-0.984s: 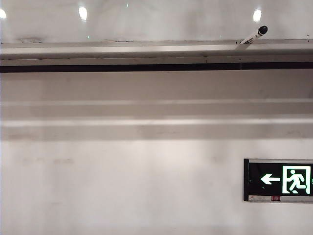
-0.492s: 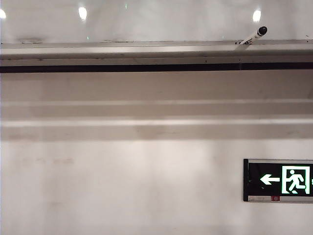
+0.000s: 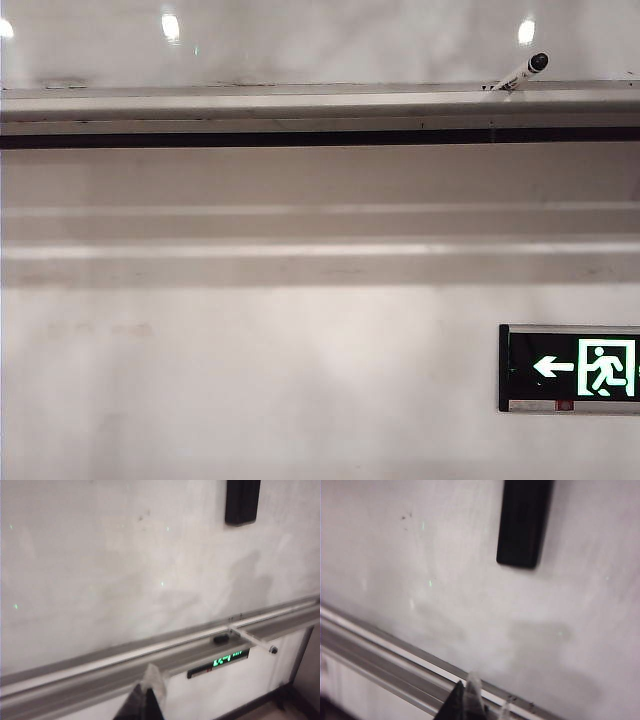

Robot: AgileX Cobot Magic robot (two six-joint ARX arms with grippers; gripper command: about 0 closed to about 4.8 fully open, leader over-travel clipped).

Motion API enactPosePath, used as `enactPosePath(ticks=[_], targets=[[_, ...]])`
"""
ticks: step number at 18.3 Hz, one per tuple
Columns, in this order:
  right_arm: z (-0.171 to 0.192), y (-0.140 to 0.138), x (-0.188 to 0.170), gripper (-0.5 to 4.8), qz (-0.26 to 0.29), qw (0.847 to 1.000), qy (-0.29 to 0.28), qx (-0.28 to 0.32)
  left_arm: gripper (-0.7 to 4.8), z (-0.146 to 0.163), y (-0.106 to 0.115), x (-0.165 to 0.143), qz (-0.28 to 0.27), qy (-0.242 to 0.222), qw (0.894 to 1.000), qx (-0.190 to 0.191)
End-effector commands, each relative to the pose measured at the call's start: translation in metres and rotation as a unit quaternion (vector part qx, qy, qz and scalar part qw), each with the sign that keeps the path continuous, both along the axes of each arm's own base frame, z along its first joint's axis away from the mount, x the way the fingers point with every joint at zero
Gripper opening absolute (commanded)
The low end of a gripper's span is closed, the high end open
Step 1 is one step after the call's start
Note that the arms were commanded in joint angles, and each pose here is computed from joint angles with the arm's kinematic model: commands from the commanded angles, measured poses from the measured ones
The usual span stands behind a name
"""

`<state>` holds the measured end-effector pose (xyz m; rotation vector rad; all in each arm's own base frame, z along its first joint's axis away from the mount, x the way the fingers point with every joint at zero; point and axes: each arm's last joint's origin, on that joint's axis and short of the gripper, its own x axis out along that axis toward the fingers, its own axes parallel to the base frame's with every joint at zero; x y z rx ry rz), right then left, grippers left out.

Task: Wipe the whiteboard clean using the black magnetic whiteboard eraser attached to the whiteboard.

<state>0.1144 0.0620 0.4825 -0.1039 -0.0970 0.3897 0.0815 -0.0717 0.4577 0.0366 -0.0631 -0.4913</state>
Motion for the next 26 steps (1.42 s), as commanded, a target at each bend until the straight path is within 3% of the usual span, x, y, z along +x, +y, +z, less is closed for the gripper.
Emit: enactPosePath(ticks=[1, 3, 6, 9, 11, 13, 15, 21, 26], targets=[[-0.055, -0.005, -0.008, -0.05, 0.001, 1.000, -0.003, 0.017, -0.06, -0.036, 0.006, -0.009, -0.031, -0.022, 0.999, 0.002], [-0.109, -0.007, -0.013, -0.05, -0.003, 0.999, 0.033, -0.003, -0.06, -0.060, 0.010, -0.014, -0.057, -0.012, 0.998, 0.010], [-0.163, -0.012, -0.020, -0.05, -0.012, 0.998, 0.067, -0.010, -0.06, -0.074, 0.014, -0.017, -0.044, 0.000, 0.999, 0.024], [-0.189, -0.016, -0.026, -0.05, -0.012, 0.998, 0.058, -0.001, -0.06, -0.083, 0.015, -0.016, -0.026, 0.039, 0.998, 0.053], [-0.201, -0.019, -0.031, -0.05, -0.015, 0.999, 0.031, 0.015, -0.06, -0.087, 0.014, -0.017, -0.043, 0.066, 0.996, 0.044], [-0.211, -0.022, -0.037, -0.05, -0.016, 0.999, 0.020, 0.022, -0.06, -0.087, 0.012, -0.019, -0.089, 0.028, 0.990, 0.102], [-0.219, -0.025, -0.042, -0.04, -0.014, 0.999, 0.020, 0.021, -0.06, -0.091, 0.009, -0.018, -0.120, 0.001, 0.984, 0.130], [-0.228, -0.032, -0.054, -0.04, -0.011, 0.999, 0.033, 0.013, -0.06, -0.146, 0.002, -0.014, -0.147, -0.019, 0.986, 0.072], [-0.230, -0.033, -0.056, -0.04, -0.011, 0.999, 0.038, 0.010, -0.06, -0.188, 0.005, -0.019, -0.177, -0.016, 0.984, -0.007]])
